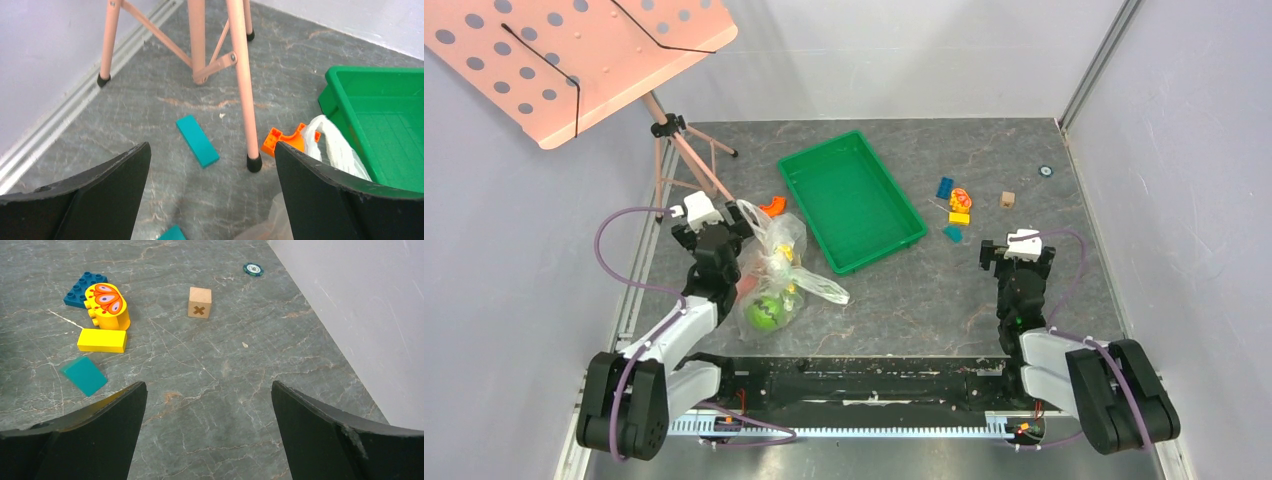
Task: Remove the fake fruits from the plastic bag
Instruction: Pick up the plastic bag at the center of the board.
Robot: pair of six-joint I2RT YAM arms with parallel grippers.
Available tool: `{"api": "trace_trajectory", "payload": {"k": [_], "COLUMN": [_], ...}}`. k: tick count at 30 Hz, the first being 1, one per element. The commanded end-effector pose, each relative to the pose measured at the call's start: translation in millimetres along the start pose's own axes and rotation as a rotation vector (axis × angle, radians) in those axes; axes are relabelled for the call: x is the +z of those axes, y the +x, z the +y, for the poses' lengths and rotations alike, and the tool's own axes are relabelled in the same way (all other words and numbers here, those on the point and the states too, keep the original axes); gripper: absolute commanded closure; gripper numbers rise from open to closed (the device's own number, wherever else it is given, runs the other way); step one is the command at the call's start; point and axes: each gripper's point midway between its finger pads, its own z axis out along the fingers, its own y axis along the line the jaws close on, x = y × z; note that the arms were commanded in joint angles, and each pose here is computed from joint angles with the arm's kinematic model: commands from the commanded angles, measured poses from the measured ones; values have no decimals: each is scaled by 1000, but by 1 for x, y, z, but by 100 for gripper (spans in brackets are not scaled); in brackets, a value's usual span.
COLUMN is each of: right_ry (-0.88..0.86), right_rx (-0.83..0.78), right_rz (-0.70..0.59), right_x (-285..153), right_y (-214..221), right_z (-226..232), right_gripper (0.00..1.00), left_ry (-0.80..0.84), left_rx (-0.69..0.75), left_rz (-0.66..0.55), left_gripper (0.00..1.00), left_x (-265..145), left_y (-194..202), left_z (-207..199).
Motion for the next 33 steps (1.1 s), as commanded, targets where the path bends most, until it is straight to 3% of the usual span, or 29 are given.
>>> {"api": "trace_trajectory", "payload": {"k": [1,10,22,33], "right_ry": [39,19,-30,-74], "right_rx": [62,105,105,144], "right_rz": [14,-12,-35,-20], "right_x": [-1,3,3,14], "right_y": [-2,-18,-27,-46], "right_z": [-5,-1,6,18], "right_gripper": [2,2,2,2], "left_ry": [-75,-135,-143,-128], "left_rx": [-125,-243,-252,-162], "left_rz": [100,289,325,371], "left_gripper": [0,0,0,0], "left_x": [-7,-33,-67,-84], "left_y": [-2,8,-20,-44], "left_z": [2,4,17,22]}}
